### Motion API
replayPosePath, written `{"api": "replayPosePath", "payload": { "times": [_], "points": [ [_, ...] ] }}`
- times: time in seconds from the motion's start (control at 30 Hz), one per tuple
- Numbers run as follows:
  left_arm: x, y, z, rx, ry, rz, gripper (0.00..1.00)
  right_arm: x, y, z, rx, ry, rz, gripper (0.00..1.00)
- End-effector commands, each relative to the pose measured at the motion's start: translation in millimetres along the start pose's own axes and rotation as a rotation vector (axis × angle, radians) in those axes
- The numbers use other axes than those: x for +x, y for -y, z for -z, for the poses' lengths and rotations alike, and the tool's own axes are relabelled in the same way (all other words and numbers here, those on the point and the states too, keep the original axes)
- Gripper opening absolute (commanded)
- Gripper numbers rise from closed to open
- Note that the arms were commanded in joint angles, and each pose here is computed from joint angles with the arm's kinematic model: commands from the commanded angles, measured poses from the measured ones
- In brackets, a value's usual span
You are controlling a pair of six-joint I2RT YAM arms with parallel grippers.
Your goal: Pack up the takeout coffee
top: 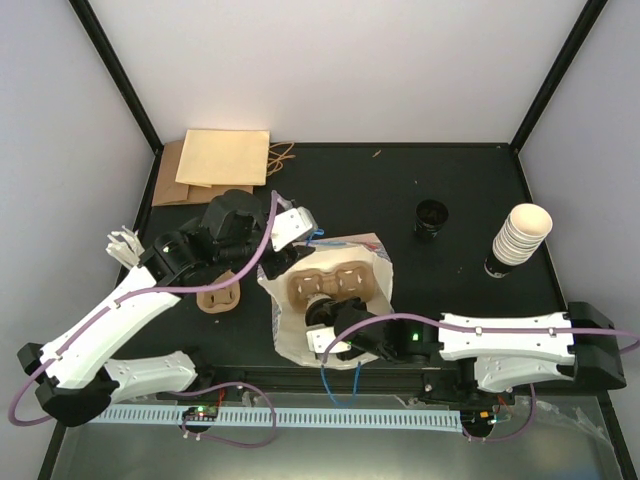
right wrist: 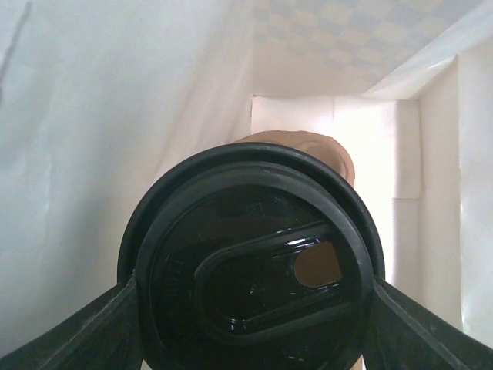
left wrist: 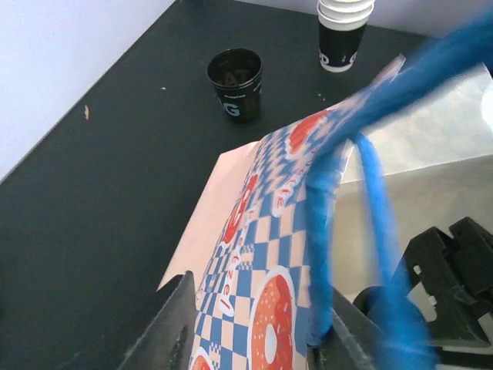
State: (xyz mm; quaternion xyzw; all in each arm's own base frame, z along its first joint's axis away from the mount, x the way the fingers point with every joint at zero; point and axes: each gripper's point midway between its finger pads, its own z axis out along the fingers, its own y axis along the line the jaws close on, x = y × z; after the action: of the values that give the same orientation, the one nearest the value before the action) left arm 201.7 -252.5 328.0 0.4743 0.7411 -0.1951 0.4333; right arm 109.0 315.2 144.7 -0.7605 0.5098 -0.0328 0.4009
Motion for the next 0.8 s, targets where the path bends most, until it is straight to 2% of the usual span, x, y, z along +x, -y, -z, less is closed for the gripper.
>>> {"api": "replayPosePath", "payload": {
  "times": [0.0, 0.1, 0.17, 0.43, 0.5, 0.6, 0.77],
  "points": [
    [-28.7, 2.0, 24.8, 0.001, 0.111, 0.047, 0.49, -5.4, 8.8, 8.8, 0.046, 0.038, -0.033, 0.51],
    [-42.9, -8.6, 46.5, -0.054, 0.181, 0.119, 0.68, -1.2, 6.5, 6.9, 0.045, 0.019, -0.028, 0.51],
    [-50.5, -19.4, 62.0, -0.089, 0.217, 0.178, 0.75, 0.9, 4.2, 5.6, 0.039, 0.014, -0.03, 0.51],
    [-41.5, -90.4, 88.1, -0.208, 0.252, 0.498, 0.87, 0.4, 2.3, 7.4, 0.038, 0.027, -0.035, 0.52],
    [-28.6, -110.0, 82.8, -0.238, 0.229, 0.591, 0.92, -0.6, 4.0, 9.0, 0.041, 0.031, -0.037, 0.52],
    [-9.2, -125.7, 55.9, -0.191, 0.154, 0.688, 0.92, -1.4, 5.5, 10.7, 0.047, 0.038, -0.036, 0.52],
    [19.7, -141.8, 6.7, -0.159, 0.079, 0.697, 0.92, -2.0, 12.5, 15.4, 0.077, 0.046, -0.039, 0.52]
  ]
}}
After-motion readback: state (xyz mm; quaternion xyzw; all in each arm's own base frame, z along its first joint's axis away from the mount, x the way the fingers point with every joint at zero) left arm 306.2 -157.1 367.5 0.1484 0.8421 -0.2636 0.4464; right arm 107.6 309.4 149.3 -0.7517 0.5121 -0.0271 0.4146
